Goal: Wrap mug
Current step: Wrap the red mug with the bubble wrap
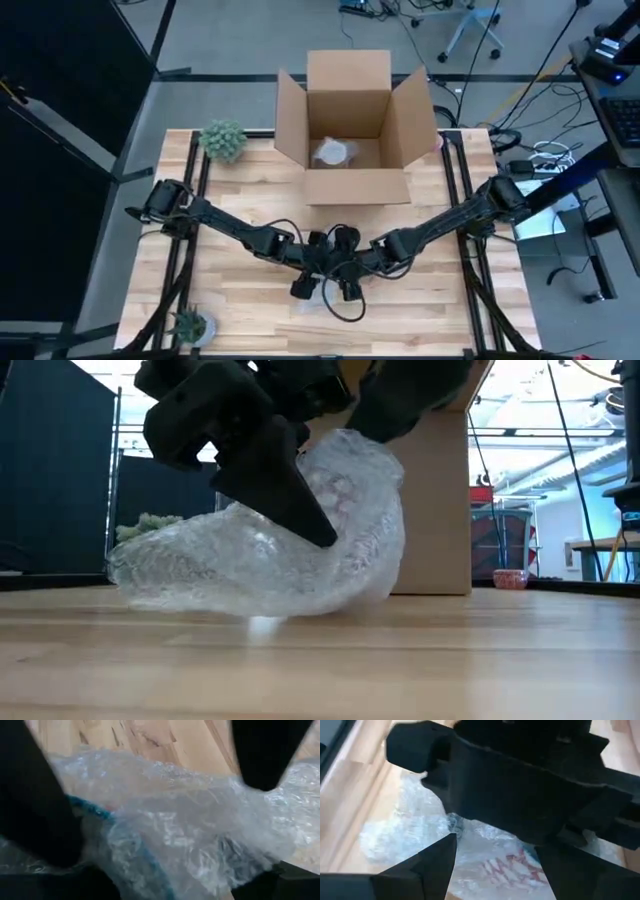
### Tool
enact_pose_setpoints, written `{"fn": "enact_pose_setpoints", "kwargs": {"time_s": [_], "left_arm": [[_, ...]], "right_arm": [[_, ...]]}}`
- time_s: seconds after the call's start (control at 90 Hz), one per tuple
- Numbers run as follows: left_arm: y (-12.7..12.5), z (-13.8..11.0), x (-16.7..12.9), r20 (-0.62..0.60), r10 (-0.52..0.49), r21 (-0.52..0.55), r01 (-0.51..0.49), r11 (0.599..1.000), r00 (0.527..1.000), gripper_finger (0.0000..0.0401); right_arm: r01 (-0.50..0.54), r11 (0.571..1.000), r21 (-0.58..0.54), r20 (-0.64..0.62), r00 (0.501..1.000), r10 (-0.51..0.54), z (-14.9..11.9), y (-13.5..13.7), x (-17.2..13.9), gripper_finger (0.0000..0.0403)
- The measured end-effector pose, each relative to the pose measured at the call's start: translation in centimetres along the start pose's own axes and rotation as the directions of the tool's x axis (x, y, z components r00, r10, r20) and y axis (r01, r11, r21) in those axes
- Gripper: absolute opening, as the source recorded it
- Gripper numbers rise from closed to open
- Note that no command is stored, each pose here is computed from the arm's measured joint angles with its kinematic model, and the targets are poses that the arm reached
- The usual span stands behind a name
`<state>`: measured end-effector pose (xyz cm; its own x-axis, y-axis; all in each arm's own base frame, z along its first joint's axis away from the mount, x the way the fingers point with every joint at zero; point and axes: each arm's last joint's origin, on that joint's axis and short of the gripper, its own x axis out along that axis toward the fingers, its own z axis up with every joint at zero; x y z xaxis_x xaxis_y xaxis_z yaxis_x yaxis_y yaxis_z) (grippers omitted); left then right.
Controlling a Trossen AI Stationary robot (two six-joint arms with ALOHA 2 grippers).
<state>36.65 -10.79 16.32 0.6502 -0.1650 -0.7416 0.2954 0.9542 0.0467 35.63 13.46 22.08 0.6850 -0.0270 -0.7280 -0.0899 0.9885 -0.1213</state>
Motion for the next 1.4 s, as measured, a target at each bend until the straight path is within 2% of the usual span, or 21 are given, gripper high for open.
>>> {"fn": "enact_pose_setpoints", "kwargs": {"time_s": [0.311, 0.4, 0.611, 0.689, 0.756, 0.867, 0.944, 1.022, 1.133, 1.278, 1.4], "left_arm": [[-0.2, 1.4, -3.3, 0.060, -0.010, -0.008, 0.010, 1.000, 0.998, 0.0264], [-0.1, 2.3, -4.6, 0.121, -0.005, -0.006, 0.006, 1.000, 0.993, 0.0264], [-0.3, 3.2, -7.6, 0.168, 0.000, -0.005, 0.001, 1.000, 0.986, 0.0264], [-0.4, 3.2, -9.3, 0.159, -0.003, -0.044, 0.010, 0.999, 0.987, 0.0264], [-0.5, 2.8, -10.4, 0.110, 0.001, -0.092, 0.009, 0.996, 0.994, 0.0264], [-1.2, 1.2, -11.0, -0.048, 0.051, -0.159, -0.058, 0.986, 0.998, 0.0264], [-2.0, -0.6, -10.6, -0.137, 0.091, -0.179, -0.115, 0.977, 0.986, 0.0264], [-2.7, -2.7, -9.2, -0.180, 0.092, -0.198, -0.128, 0.972, 0.979, 0.0264], [-3.2, -3.7, -7.2, -0.094, 0.082, -0.207, -0.100, 0.973, 0.992, 0.0264], [-2.9, -1.4, -7.4, 0.093, 0.083, -0.182, -0.065, 0.981, 0.992, 0.0264], [-2.5, -0.2, -7.6, 0.170, 0.092, -0.137, -0.069, 0.988, 0.981, 0.0264]], "right_arm": [[-0.006, 1.000, 0.026, -0.103, 0.995, 0.009, -1.3, 0.3, 1.3, 0.0258], [-0.011, 0.999, 0.030, -0.108, 0.994, 0.014, -1.3, 0.3, 1.4, 0.0258], [-0.010, 0.999, 0.030, -0.110, 0.994, 0.014, -1.4, 0.3, 1.4, 0.0258], [-0.009, 0.999, 0.032, -0.110, 0.994, 0.012, -1.3, 0.3, 1.4, 0.0258], [-0.008, 0.999, 0.032, -0.110, 0.994, 0.012, -1.3, 0.2, 1.4, 0.0258], [-0.007, 0.999, 0.031, -0.109, 0.994, 0.010, -1.3, 0.2, 1.4, 0.0258], [-0.005, 0.999, 0.032, -0.109, 0.994, 0.008, -1.3, 0.2, 1.4, 0.0258], [-0.004, 0.999, 0.032, -0.109, 0.994, 0.008, -1.3, 0.2, 1.4, 0.0258], [-0.004, 0.999, 0.032, -0.108, 0.994, 0.007, -1.3, 0.2, 1.4, 0.0258], [-0.003, 0.999, 0.040, -0.107, 0.994, 0.007, -1.3, 0.2, 1.4, 0.0258], [0.000, 0.998, 0.055, -0.111, 0.994, 0.006, -1.4, 0.2, 1.4, 0.0258]]}}
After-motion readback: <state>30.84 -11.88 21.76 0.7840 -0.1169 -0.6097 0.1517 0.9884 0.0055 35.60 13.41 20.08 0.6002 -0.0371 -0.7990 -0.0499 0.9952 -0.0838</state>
